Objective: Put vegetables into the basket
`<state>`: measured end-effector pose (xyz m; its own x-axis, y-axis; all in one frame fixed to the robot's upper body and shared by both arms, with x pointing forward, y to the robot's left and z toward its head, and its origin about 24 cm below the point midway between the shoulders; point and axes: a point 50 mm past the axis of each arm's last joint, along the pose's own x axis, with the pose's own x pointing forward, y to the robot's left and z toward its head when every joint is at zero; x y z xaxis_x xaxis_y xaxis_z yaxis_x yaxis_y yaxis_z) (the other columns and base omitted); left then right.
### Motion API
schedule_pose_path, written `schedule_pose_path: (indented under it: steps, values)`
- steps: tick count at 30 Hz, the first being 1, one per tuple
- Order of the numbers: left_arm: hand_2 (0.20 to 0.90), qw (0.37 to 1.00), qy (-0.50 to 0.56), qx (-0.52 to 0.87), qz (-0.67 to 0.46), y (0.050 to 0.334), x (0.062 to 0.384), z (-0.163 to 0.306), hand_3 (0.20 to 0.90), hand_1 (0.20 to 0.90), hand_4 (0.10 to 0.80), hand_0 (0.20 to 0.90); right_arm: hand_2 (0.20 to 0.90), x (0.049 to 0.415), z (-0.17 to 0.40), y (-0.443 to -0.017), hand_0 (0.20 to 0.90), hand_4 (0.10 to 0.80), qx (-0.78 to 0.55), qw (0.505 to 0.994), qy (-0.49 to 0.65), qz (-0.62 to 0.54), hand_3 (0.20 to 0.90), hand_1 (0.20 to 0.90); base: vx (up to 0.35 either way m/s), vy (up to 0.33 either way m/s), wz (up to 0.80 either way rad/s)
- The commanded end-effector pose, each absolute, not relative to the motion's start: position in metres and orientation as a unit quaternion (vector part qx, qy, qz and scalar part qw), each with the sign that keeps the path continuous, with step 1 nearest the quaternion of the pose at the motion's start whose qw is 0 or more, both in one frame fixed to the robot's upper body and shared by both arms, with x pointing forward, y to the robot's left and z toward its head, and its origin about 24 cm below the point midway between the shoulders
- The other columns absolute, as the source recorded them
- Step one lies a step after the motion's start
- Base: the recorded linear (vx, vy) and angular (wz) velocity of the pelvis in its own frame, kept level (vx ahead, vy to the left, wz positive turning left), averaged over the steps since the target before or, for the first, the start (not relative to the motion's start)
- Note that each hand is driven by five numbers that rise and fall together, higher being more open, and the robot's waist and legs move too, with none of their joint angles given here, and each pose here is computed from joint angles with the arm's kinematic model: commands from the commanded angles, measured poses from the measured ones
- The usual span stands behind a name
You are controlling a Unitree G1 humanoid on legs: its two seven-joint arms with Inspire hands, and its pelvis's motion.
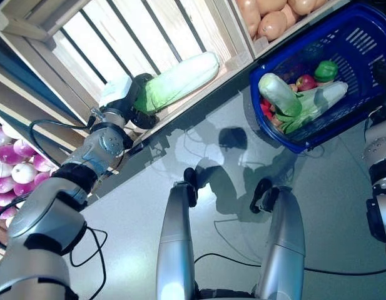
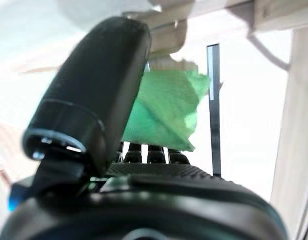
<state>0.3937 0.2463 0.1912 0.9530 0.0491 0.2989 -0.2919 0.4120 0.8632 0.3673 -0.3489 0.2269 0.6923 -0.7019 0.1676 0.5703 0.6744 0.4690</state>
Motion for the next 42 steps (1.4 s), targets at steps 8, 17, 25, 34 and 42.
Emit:
schedule_pose_path:
  steps: [8,17,25,34,42]
  values:
    - [0.900,0.777,-0.190,0.555,0.229,0.250,0.401,0.256,0.900,0.900,0.800,0.900,0.900,0.363,0.291,-0.341,0.900,0.800,0.137,0.899,-0.283,-0.306,0.900,0.900,-0.053,-0.007,-0.04]
    - [0.300,0.797,-0.193,0.517,0.246,0.246,0.403,0.259,0.300,0.300,0.400,0.300,0.900,0.366,0.296,-0.329,0.900,0.800,0.158,0.893,-0.294,-0.300,0.900,0.900,-0.061,-0.012,0.00]
    - [0.300,0.795,-0.215,0.518,0.233,0.241,0.403,0.264,0.300,0.300,0.400,0.300,0.900,0.367,0.287,-0.330,0.900,0.800,0.208,0.883,-0.290,-0.303,0.900,0.900,-0.019,-0.012,0.01]
    - [0.300,0.811,-0.195,0.513,0.202,0.248,0.400,0.244,0.300,0.300,0.400,0.300,0.900,0.368,0.270,-0.335,0.900,0.800,0.214,0.892,-0.271,-0.291,0.900,0.900,0.016,0.012,-0.03]
    - [0.300,0.817,-0.176,0.520,0.178,0.263,0.392,0.223,0.300,0.300,0.400,0.300,0.900,0.363,0.250,-0.343,0.900,0.800,0.220,0.892,-0.252,-0.304,0.900,0.900,0.045,0.017,-0.04]
